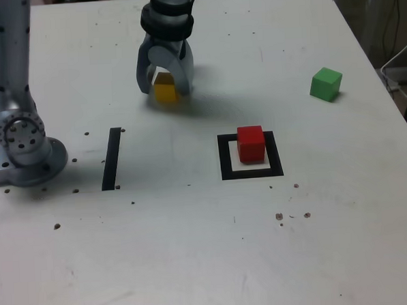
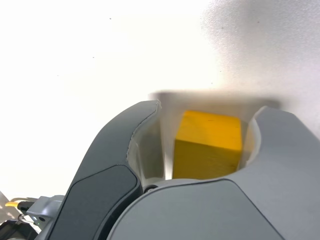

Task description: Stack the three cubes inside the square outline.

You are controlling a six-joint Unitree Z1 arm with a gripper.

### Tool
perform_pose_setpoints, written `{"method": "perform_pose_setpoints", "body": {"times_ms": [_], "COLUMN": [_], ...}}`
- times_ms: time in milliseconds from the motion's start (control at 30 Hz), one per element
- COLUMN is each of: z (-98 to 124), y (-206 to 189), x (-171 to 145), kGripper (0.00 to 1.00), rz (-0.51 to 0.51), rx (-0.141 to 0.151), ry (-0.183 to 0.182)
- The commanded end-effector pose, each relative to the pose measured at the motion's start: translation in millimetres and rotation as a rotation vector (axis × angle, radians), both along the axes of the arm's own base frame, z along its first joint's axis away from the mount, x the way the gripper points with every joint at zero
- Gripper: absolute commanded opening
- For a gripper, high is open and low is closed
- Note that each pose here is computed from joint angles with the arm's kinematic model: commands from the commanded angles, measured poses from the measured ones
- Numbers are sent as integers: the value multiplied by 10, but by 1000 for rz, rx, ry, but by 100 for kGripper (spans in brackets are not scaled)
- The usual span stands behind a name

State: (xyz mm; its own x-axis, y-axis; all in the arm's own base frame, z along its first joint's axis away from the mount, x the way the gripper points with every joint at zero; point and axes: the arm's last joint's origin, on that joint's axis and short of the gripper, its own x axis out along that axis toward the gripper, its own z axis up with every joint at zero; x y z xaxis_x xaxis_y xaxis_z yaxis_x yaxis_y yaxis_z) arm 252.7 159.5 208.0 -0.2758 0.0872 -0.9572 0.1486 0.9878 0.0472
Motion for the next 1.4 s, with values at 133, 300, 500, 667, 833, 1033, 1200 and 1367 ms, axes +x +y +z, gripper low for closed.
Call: {"method": "perform_pose_setpoints", "body": {"times_ms": [133,300,500,667,833,1033,1200,1367], "z": [18,19,66,251,440,591,684,812], "y": [6,4,-4,-85,-260,-548,-775,-983], "x": [21,25,33,74,113,164,247,335], "kGripper": [18,14,12,11,11,11,11,11], "rz": [-2,-6,-11,-38,-38,-1,21,55], "rx": [-9,-16,-5,18,8,26,49,59], "ry": [-24,-31,-59,-115,-139,-150,-145,-149]}}
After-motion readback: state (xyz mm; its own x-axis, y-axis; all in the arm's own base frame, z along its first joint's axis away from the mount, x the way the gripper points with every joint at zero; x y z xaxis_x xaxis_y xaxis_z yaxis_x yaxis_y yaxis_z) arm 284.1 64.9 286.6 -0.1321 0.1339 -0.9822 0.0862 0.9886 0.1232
